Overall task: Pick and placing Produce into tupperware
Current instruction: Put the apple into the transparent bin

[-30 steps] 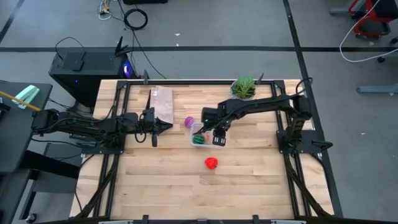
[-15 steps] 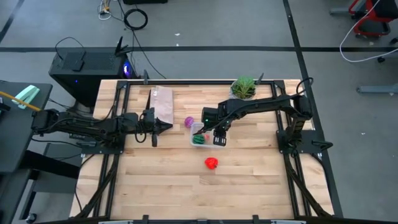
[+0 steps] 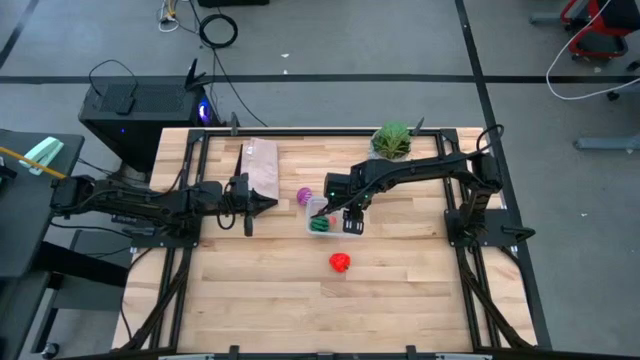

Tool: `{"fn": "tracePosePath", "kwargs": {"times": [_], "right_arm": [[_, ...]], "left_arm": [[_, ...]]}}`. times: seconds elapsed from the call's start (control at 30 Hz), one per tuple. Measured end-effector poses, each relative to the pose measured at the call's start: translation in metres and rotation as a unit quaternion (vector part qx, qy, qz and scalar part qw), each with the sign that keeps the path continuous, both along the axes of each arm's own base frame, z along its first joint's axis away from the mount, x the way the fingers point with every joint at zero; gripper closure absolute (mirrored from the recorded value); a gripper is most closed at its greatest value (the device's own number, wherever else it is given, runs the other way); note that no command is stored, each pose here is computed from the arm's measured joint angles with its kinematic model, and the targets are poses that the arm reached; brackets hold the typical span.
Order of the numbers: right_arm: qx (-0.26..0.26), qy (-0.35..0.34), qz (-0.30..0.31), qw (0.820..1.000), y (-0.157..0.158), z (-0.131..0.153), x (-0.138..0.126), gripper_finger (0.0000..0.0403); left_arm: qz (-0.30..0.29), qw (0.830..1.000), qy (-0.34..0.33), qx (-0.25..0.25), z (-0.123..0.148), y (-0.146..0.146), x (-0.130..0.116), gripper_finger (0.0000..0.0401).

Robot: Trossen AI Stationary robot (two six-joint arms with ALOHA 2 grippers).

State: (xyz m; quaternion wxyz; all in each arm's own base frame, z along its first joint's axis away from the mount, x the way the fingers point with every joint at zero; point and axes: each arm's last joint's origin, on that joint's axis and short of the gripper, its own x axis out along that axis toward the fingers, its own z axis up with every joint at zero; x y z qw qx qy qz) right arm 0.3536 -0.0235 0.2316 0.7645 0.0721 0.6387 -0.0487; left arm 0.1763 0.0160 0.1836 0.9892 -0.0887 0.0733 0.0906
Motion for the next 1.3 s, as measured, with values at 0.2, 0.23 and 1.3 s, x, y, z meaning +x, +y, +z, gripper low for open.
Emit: {"fn": "tracePosePath", "kwargs": {"times": [0.2,0.23,1.3], "right_arm": [[0.007,-0.014,-0.007,1.0,0.018,0.016,-0.008,0.023],[0.009,-0.013,-0.011,1.0,0.023,0.021,-0.012,0.0231],[0.051,0.002,-0.199,0.979,0.2,-0.018,-0.141,0.0231]], "left_arm": [[0.0,1.0,0.0,-0.001,0.0,0.0,0.0,0.0384],[0.001,1.0,-0.001,-0.005,0.0,0.0,0.0,0.0382],[0.004,1.0,-0.003,-0.022,0.0,0.0,0.0,0.038]]}}
